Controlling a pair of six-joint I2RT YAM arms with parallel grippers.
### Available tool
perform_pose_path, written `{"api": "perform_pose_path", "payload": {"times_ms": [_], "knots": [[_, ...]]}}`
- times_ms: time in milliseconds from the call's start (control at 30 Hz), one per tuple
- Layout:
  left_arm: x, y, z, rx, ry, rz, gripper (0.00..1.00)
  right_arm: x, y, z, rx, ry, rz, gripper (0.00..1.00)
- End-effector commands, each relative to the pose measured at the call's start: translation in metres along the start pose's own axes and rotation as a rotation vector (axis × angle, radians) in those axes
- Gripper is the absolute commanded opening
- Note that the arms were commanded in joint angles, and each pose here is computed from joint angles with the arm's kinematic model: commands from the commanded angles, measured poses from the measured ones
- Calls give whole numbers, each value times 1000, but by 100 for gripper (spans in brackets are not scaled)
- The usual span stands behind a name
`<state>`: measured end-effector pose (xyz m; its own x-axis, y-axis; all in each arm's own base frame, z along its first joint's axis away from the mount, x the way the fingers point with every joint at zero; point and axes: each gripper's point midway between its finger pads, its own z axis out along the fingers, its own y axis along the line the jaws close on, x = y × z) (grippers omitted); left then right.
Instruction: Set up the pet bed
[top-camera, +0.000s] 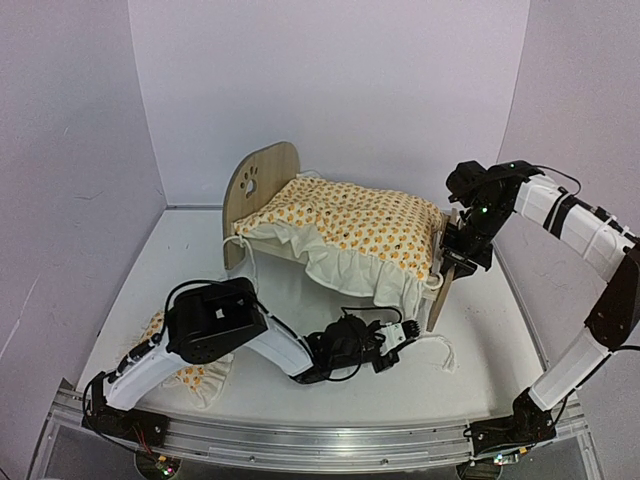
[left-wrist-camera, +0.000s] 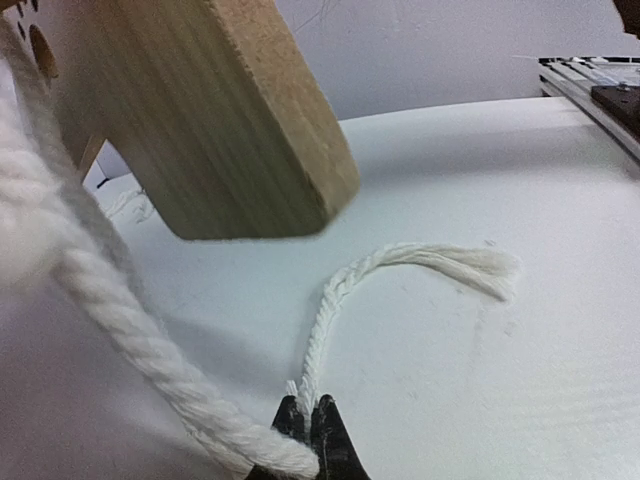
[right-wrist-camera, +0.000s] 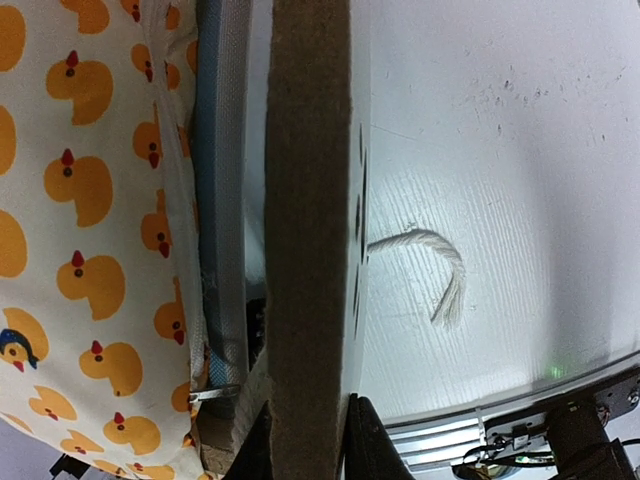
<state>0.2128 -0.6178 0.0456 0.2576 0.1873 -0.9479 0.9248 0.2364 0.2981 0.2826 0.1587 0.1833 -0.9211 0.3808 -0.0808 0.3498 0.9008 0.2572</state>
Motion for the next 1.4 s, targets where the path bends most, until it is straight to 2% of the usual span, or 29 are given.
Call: {"api": "perform_pose_path", "payload": {"times_ms": [0, 100, 200, 267, 400, 500, 567, 667, 767, 867, 1000, 1100, 1200, 1267, 1367], "knots": [[-72, -2, -49, 119, -61, -88, 0, -42, 75, -44, -360, -248, -132, 0], [-116, -21, -80, 290, -134, -172, 0, -44, 68, -26, -340, -278, -175, 0], [-142, -39, -95, 470, -179, -276, 0, -47, 65, -4, -333, -304, -229, 0], [-144, -48, -95, 571, -176, -351, 0, -46, 67, 6, -359, -321, -283, 0], [-145, -53, -94, 664, -164, -431, 0, -45, 62, 25, -396, -379, -332, 0], [-145, -53, -96, 689, -160, -451, 0, -44, 47, 49, -314, -366, -389, 0], [-145, -49, -98, 690, -158, -465, 0, -38, 32, 63, -250, -329, -396, 22], [-140, -36, -100, 654, -148, -483, 0, -22, -10, 68, -70, -243, -403, 46], [-138, -28, -101, 646, -143, -503, 0, -15, -57, 47, 155, -219, -385, 60], [-133, -24, -98, 633, -138, -509, 0, -6, -70, 13, 187, -240, -354, 71], [-132, -30, -97, 679, -135, -527, 0, 16, -60, -10, 49, -211, -364, 77], [-136, -29, -99, 690, -145, -516, 0, 58, -30, 1, -234, -94, -442, 73], [-138, -28, -101, 703, -150, -519, 0, 65, -30, 6, -280, -92, -432, 71], [-139, -27, -102, 703, -151, -523, 0, 78, -10, 13, -439, -40, -388, 67], [-140, -24, -104, 698, -155, -521, 0, 90, -8, 44, -561, 14, -205, 66]]}}
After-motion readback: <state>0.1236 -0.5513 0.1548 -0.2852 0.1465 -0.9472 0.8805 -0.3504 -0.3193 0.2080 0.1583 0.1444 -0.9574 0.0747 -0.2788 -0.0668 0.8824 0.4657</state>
